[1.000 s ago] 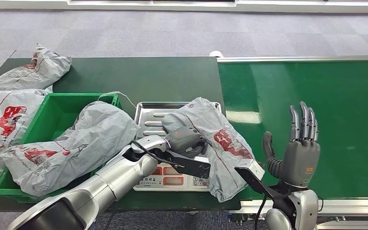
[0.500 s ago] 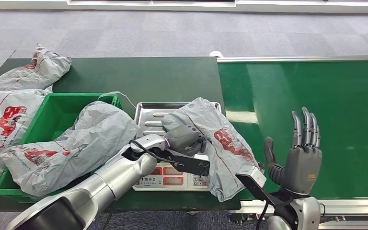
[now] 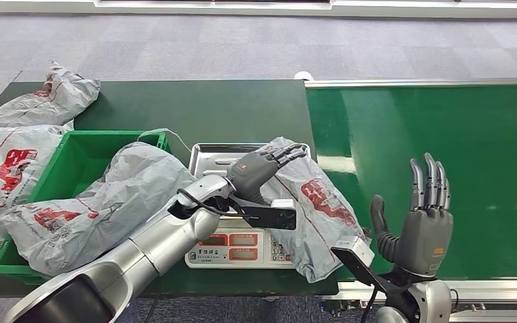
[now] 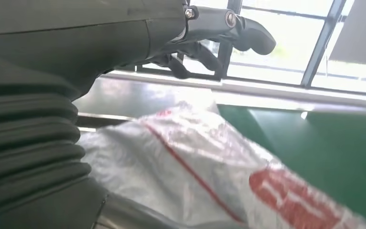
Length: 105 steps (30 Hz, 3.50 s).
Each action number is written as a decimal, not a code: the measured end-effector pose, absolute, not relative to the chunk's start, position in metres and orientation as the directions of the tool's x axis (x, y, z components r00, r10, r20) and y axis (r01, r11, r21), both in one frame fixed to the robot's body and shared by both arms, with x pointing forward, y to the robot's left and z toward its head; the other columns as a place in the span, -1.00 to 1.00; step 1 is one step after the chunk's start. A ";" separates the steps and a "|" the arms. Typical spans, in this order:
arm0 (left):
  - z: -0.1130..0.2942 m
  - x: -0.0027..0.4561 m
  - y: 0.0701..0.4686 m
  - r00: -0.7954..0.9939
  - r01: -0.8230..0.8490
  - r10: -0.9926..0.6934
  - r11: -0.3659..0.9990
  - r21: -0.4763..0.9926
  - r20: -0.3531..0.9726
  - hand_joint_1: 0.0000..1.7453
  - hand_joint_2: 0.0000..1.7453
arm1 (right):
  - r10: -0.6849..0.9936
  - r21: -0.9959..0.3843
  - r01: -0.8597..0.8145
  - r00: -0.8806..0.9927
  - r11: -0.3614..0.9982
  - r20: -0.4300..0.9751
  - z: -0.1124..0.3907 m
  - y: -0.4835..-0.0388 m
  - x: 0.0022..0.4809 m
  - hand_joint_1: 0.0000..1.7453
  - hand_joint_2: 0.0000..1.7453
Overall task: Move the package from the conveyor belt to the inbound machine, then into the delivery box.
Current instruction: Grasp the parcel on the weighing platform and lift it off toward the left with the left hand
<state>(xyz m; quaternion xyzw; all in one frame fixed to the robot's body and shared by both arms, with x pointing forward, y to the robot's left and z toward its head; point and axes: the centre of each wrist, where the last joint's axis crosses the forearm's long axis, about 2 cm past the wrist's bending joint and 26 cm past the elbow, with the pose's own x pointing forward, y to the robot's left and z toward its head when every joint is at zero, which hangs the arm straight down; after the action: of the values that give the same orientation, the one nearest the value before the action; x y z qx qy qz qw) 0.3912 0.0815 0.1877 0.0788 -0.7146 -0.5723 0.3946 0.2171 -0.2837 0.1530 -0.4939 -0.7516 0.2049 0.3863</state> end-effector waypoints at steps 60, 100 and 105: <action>0.126 0.317 0.007 -0.613 0.667 -0.421 0.178 0.724 0.668 1.00 1.00 | 0.880 -0.686 0.552 -0.269 0.474 0.391 0.157 -0.269 0.256 -1.00 1.00; 0.160 0.374 0.048 -0.683 0.341 -0.618 0.201 0.918 0.389 1.00 1.00 | 0.868 -0.660 0.564 -0.320 0.496 0.379 0.158 -0.255 0.257 -1.00 1.00; 0.179 0.392 0.061 -0.686 0.272 -0.640 0.217 0.938 0.347 1.00 1.00 | 0.870 -0.659 0.568 -0.310 0.493 0.384 0.154 -0.257 0.245 -1.00 1.00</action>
<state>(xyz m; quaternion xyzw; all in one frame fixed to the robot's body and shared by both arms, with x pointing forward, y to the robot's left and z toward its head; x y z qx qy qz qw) 0.3916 0.0613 0.1795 0.1342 -0.6852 -0.6111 0.3729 0.2453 -0.2571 0.1541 -0.4593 -0.7828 0.2060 0.3659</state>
